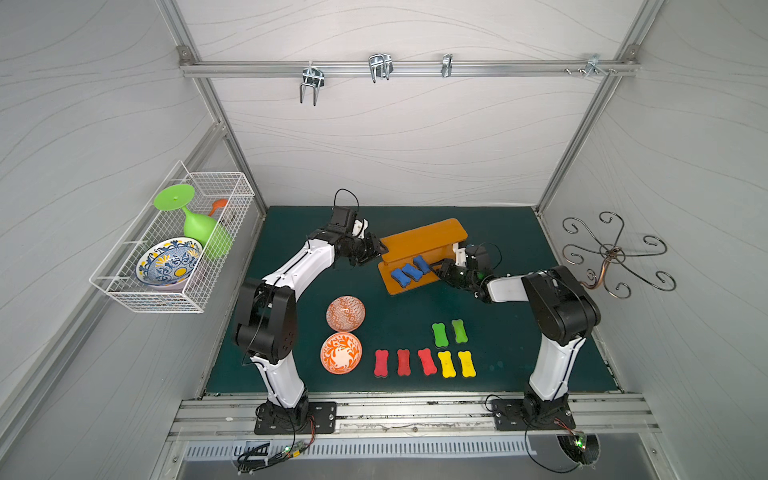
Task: Remove the whiteboard erasers from the shelf
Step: Pick up the whiteboard eraser from the shelf.
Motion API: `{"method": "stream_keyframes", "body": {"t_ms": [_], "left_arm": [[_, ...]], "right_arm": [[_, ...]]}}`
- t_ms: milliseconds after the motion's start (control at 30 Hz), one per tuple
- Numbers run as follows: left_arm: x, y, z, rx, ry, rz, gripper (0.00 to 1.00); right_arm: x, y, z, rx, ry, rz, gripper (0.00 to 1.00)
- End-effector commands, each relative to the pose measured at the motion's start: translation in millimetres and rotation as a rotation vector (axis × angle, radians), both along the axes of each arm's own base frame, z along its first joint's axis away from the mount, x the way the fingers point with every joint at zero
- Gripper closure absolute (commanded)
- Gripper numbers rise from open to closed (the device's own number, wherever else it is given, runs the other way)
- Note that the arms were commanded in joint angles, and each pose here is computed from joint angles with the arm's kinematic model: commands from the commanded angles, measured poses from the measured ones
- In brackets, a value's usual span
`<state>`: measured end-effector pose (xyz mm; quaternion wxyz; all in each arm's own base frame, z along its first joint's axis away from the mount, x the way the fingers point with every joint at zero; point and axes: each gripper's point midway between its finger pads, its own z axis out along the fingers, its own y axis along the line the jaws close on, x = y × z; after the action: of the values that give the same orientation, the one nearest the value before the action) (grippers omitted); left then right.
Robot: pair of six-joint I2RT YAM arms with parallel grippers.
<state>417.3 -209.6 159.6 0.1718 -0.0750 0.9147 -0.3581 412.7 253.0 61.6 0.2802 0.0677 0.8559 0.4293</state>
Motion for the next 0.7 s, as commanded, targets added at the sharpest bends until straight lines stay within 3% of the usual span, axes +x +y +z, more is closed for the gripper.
{"method": "stream_keyframes", "body": {"t_ms": [0, 267, 667], "left_arm": [[3, -2, 12, -0.009, -0.042, -0.021, 0.52], [2, -2, 10, -0.016, -0.037, -0.027, 0.52], [1, -3, 8, -0.025, -0.032, -0.03, 0.53]], "right_arm": [[15, 5, 9, 0.007, -0.066, -0.022, 0.52], [22, 8, -3, -0.014, -0.067, -0.009, 0.5], [4, 21, -8, 0.014, -0.092, 0.085, 0.64]]}}
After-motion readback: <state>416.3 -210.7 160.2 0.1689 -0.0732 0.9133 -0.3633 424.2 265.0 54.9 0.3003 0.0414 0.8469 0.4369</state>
